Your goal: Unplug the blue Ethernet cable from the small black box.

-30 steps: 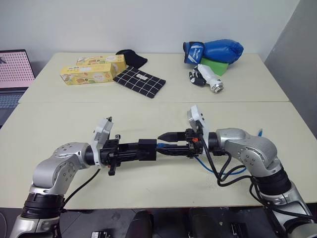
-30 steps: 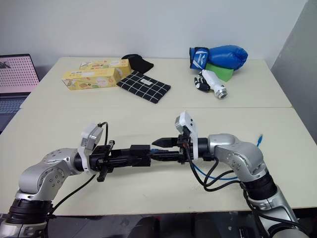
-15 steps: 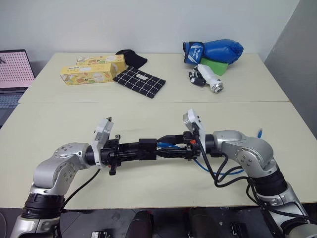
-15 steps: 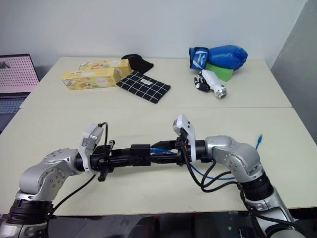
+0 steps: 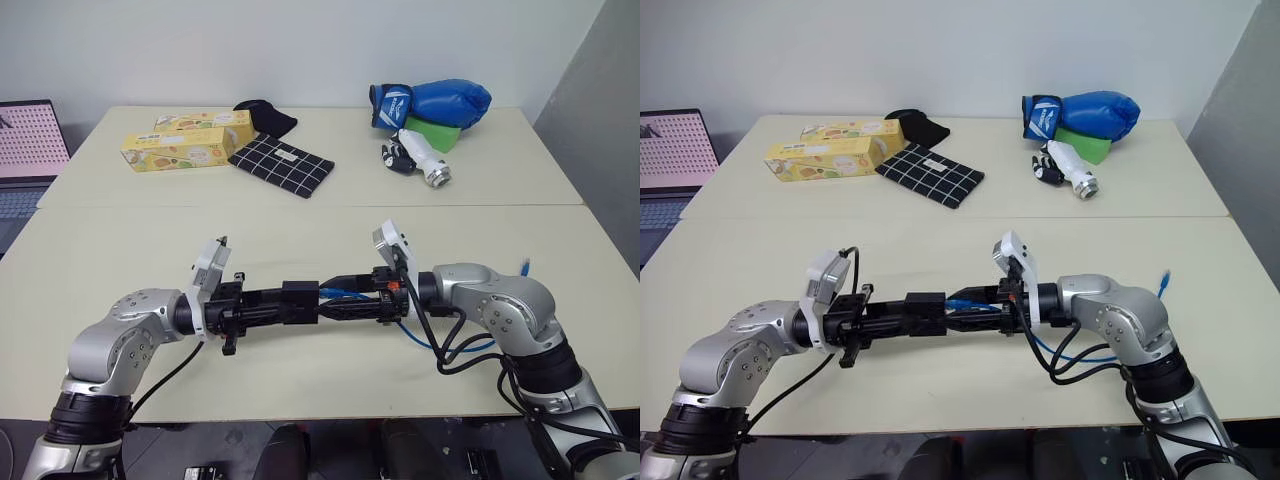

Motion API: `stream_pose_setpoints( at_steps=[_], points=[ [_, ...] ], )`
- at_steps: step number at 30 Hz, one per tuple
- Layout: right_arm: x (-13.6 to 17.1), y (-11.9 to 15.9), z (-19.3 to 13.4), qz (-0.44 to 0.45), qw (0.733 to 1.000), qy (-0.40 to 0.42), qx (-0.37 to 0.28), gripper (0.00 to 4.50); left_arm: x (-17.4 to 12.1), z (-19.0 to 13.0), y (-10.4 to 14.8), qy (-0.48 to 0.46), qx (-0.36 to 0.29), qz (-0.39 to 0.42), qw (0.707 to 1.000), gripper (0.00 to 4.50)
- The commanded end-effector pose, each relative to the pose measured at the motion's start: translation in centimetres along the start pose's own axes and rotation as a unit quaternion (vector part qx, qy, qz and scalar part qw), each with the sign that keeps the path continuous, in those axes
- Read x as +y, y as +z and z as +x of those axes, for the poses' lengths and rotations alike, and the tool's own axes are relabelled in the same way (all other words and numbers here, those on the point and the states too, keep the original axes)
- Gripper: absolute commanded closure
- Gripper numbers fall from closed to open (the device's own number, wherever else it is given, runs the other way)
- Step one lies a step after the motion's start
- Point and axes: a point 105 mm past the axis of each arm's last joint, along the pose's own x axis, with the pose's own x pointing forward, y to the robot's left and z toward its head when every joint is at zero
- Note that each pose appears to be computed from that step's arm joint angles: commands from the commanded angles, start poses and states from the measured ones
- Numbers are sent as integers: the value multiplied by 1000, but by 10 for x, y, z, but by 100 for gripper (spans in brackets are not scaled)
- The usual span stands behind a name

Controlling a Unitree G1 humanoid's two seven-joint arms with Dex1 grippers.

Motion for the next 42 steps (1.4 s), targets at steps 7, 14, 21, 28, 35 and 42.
stream_pose_setpoints(
  at_steps=[7,14,21,28,35,42],
  points=[
    [3,11,-1,-13,1000,9,-16,206,-5,3,4,-12,-2,12,1000,372],
    [1,11,-5,-5,1000,8,-16,299,-6,4,4,-12,-3,10,1000,372],
    [1,9,-7,-1,1000,14,-11,364,-6,3,3,-9,-5,9,1000,372],
    [3,7,-8,1,1000,22,-5,418,-6,3,3,-10,-6,8,1000,372],
    [3,6,-9,4,1000,24,-2,418,-7,3,2,-12,-5,6,1000,372],
    [0,5,-8,3,1000,12,-2,444,-8,3,2,-13,-5,4,1000,372]
  ],
)
